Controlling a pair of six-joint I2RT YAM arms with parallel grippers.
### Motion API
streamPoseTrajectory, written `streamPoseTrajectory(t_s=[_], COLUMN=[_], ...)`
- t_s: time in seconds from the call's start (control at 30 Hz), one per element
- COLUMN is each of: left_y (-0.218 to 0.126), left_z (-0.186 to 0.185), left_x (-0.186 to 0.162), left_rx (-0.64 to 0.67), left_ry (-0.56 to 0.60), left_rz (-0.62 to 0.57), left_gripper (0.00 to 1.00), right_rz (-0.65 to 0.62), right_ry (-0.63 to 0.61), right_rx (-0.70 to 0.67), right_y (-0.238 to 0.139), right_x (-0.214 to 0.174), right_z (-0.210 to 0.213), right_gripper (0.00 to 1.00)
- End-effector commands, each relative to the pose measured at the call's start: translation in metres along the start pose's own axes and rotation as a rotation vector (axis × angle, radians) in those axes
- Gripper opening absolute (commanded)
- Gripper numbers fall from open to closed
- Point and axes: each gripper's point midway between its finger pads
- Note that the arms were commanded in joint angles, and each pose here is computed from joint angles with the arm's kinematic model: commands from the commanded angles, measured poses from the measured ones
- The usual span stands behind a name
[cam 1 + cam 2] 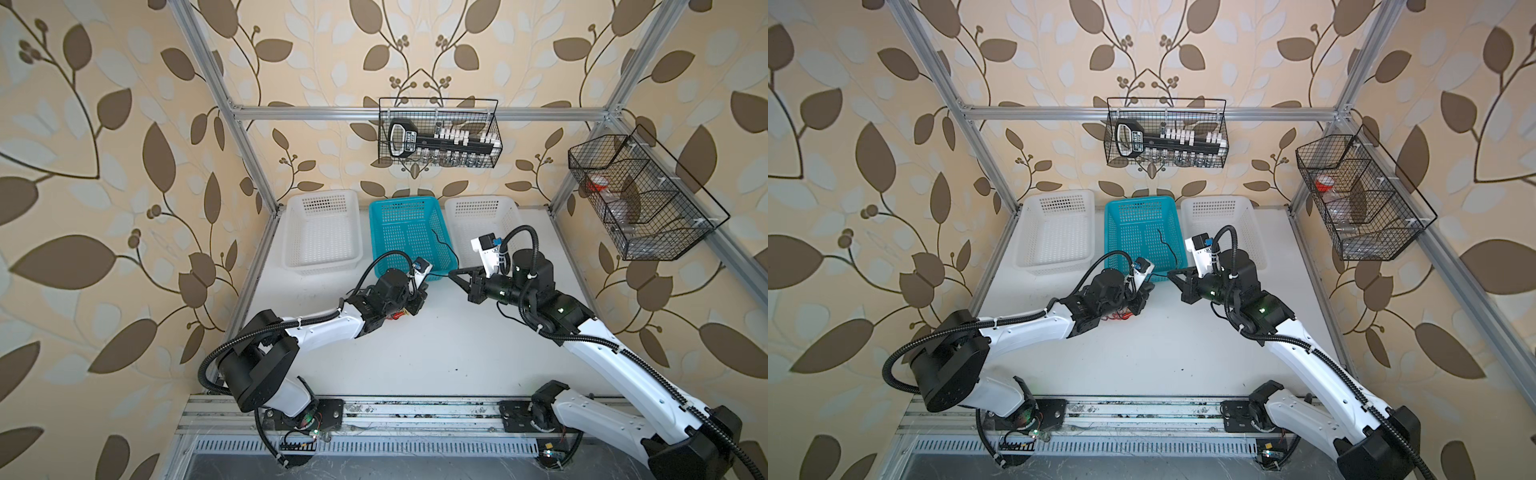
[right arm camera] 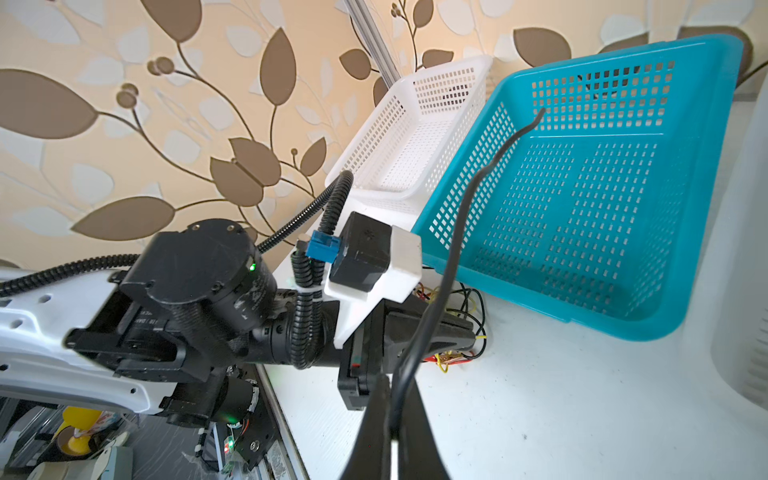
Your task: Untangle the cables
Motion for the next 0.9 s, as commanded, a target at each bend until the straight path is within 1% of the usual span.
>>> streamPoseTrajectory(t_s=[0.0,0.1,0.13,0.2,0.27,0.33,0.43,0.53,0.63,0.73,0.77,0.87], left_y=[-0.010,-0.022,-0.023,-0.026,-0.027,-0.027,-0.026,-0.027,-0.028,-0.030,-0.021,-0.020], left_z=[-0.010,-0.014,-0.014,-0.015,-0.015,-0.015,-0.013,-0.012,-0.010,-0.012,-0.015,-0.016], left_x=[0.034,0.043,0.043,0.045,0.048,0.052,0.054,0.060,0.063,0.069,0.060,0.062], left_rx=[-0.061,-0.085,-0.090,-0.098,-0.105,-0.110,-0.108,-0.106,-0.105,-0.120,-0.130,-0.139], left_ry=[-0.007,-0.015,-0.027,-0.058,-0.101,-0.143,-0.193,-0.219,-0.233,-0.242,-0.248,-0.264], left_rz=[-0.089,-0.106,-0.104,-0.100,-0.088,-0.069,-0.016,0.012,0.042,0.057,0.090,0.091], left_gripper=[0.00,0.00,0.00,0.00,0.00,0.00,0.00,0.00,0.00,0.00,0.00,0.00], right_rz=[-0.052,-0.067,-0.074,-0.086,-0.092,-0.087,-0.082,-0.072,-0.069,-0.061,-0.065,-0.098], right_ry=[-0.001,0.009,0.012,0.019,0.010,-0.013,-0.053,-0.126,-0.149,-0.116,-0.114,-0.125], right_rx=[-0.026,-0.071,-0.084,-0.115,-0.151,-0.178,-0.196,-0.186,-0.169,-0.162,-0.160,-0.128], right_y=[-0.001,0.000,0.000,-0.002,-0.005,-0.010,-0.018,-0.021,-0.011,0.009,0.016,0.035], right_x=[0.014,0.014,0.014,0.013,0.010,0.002,-0.013,-0.032,-0.049,-0.063,-0.065,-0.064], right_z=[0.003,-0.006,-0.009,-0.016,-0.023,-0.029,-0.033,-0.032,-0.034,-0.043,-0.045,-0.042], right_gripper=[0.00,0.00,0.02,0.12,0.24,0.32,0.41,0.49,0.53,0.53,0.52,0.49])
Point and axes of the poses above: each gripper's point midway between its finger pads, its own y axis out along the fingers, its own z axis along the line the jaws close on, x = y × z, and after that the axes turned 14 degrees about y, right-handed
